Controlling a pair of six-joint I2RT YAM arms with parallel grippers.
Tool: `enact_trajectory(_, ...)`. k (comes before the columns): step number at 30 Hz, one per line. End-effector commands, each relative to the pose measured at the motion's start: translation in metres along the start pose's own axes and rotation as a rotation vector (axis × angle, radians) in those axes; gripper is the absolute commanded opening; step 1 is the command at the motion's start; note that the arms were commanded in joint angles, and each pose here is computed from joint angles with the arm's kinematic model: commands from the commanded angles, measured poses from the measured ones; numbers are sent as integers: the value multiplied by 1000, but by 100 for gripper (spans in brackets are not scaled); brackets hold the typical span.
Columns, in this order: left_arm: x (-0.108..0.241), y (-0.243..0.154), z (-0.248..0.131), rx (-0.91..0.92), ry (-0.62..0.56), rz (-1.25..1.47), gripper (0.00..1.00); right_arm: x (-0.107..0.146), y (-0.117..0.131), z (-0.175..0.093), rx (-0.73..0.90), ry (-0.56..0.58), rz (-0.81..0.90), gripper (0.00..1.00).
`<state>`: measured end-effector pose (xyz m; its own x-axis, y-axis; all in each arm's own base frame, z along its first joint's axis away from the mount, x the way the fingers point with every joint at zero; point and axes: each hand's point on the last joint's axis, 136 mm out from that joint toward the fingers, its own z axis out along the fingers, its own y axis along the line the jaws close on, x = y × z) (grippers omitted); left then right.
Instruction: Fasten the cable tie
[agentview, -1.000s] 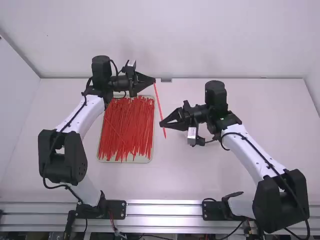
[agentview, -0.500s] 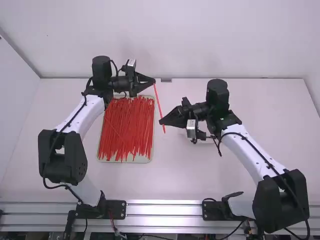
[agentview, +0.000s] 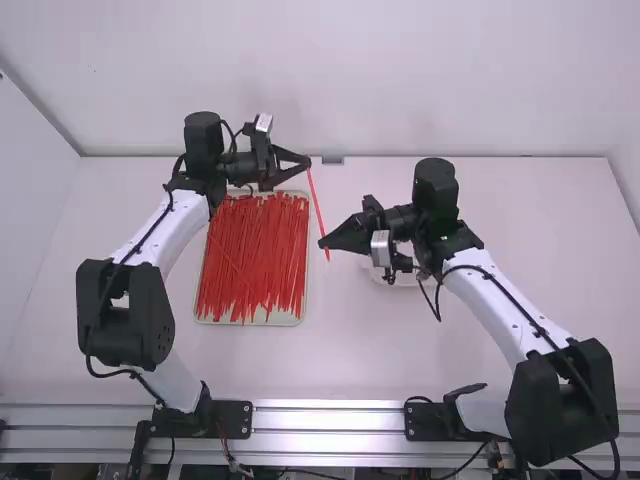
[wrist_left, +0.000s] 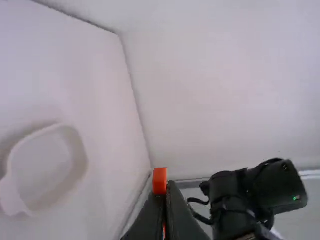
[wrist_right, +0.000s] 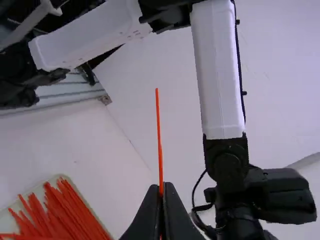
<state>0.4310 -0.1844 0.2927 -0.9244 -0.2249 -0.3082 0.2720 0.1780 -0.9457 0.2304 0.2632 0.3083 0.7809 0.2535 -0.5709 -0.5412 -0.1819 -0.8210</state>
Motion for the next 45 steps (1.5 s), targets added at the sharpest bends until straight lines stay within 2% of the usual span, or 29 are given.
enact_trajectory(1,2,1,-2,3,4,170,2,-4,1,1,-8,-16,102,0)
enact_trajectory(11,8,3,5,4,24,257,2,-5,-1,1,-8,-17,34,0)
enact_trajectory(18,9,4,5,5,25,531,2,-5,0,1,-9,-20,48,0)
enact_trajectory(23,11,6,5,5,33,640,2,-7,-6,1,-6,-13,146,0)
enact_trajectory(27,12,6,5,7,34,774,2,-7,-23,1,33,23,260,0)
enact_trajectory(31,11,6,5,8,33,886,2,-5,-50,-2,148,71,413,0)
enact_trajectory(36,10,4,5,13,27,1023,2,-3,-78,-8,298,77,577,0)
enact_trajectory(38,9,3,5,15,23,1076,2,3,-87,-14,367,77,687,0)
enact_trajectory(39,7,1,5,15,15,1107,2,9,-92,-19,419,72,799,0)
enact_trajectory(43,3,-6,5,28,-2,1159,2,21,-86,-24,442,86,941,0)
enact_trajectory(45,2,-8,5,30,-10,1180,2,29,-80,-24,436,111,959,0)
